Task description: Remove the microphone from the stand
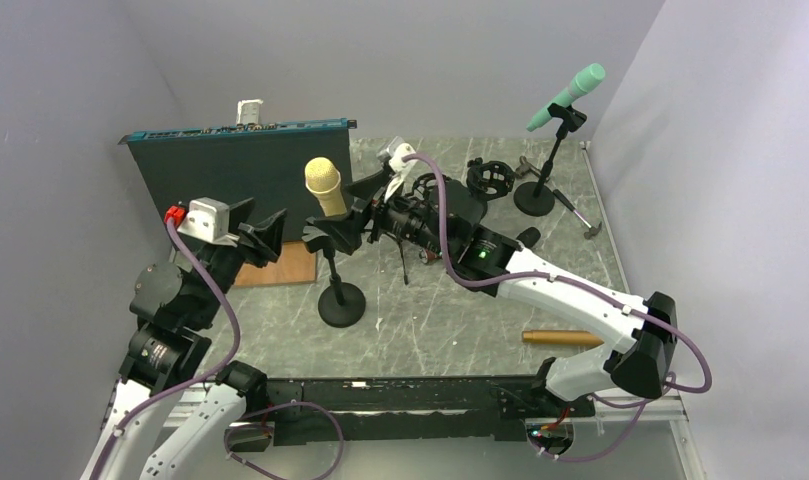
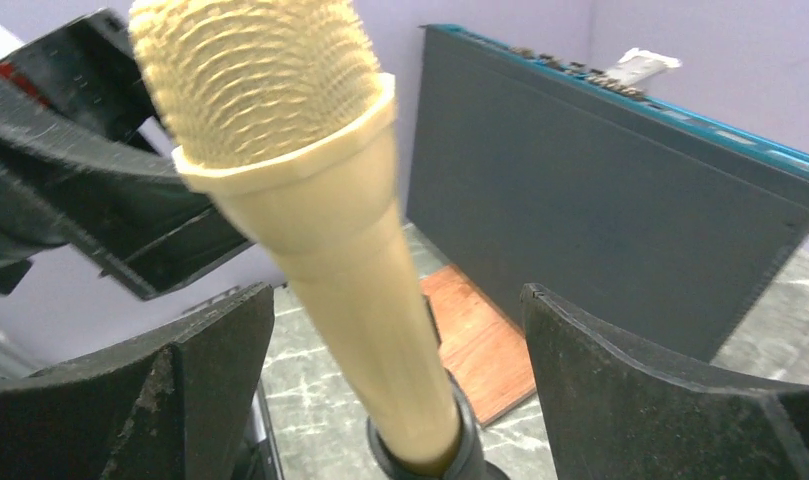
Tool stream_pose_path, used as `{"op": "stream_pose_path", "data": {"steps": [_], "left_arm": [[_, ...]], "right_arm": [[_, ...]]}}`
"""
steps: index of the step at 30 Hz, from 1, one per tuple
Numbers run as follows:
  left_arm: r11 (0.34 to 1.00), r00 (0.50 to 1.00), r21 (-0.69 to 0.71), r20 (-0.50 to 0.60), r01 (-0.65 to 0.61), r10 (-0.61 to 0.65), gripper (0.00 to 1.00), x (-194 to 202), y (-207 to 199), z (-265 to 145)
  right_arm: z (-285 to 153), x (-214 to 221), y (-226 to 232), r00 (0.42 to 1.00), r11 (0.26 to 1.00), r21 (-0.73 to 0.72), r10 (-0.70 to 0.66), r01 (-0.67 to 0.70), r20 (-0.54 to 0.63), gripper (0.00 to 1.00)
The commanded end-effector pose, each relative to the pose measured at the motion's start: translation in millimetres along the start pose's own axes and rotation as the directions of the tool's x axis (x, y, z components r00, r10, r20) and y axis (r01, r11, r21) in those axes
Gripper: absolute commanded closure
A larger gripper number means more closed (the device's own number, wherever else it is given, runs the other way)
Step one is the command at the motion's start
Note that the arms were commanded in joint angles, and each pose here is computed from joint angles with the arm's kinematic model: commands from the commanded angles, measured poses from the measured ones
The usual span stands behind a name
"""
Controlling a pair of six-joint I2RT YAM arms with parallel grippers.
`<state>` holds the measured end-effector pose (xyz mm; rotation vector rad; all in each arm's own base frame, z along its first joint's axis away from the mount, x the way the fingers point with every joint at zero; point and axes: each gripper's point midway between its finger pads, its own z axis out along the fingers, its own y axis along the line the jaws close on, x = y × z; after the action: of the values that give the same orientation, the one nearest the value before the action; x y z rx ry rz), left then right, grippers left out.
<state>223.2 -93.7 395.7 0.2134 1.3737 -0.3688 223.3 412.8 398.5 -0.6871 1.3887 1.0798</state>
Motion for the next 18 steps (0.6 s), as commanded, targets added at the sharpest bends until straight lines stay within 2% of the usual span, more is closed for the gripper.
{"op": "stream_pose_path", "data": {"steps": [1, 10, 12, 16, 17, 18], "left_arm": [[1.000, 0.999, -0.007, 0.031, 0.010, -0.010, 0.37, -8.6, 0.9, 2.1], [1.000, 1.000, 0.010, -0.003, 0.007, -0.007, 0.38, -1.2, -2.0, 7.2], [1.000, 1.000, 0.009, -0.004, 0.005, -0.005, 0.38, 1.8, -1.6, 9.5], [0.998, 1.000, 0.066, -0.012, -0.009, 0.010, 0.39, 1.8, -11.0, 10.1], [0.996, 1.000, 0.087, -0.010, -0.012, 0.013, 0.39, 2.8, -14.5, 10.4], [0.994, 1.000, 0.110, -0.009, -0.013, 0.014, 0.39, 3.6, -18.5, 11.0]], "right_arm": [[3.3, -23.2, -17.1, 0.998, 0.995, 0.099, -0.038, 0.032, 0.059, 0.08], [13.6, -13.0, -2.4, 0.999, 0.999, 0.034, -0.031, 0.030, 0.022, 0.19], [14.3, -9.1, -2.8, 0.999, 0.999, 0.031, -0.038, 0.038, 0.009, 0.25], [11.8, -2.7, -9.3, 0.994, 0.993, 0.054, -0.102, 0.104, -0.048, 0.47], [9.6, -1.5, -11.6, 0.992, 0.991, 0.061, -0.114, 0.117, -0.056, 0.56], [7.0, -0.2, -14.3, 0.990, 0.989, 0.073, -0.125, 0.130, -0.060, 0.70]]}}
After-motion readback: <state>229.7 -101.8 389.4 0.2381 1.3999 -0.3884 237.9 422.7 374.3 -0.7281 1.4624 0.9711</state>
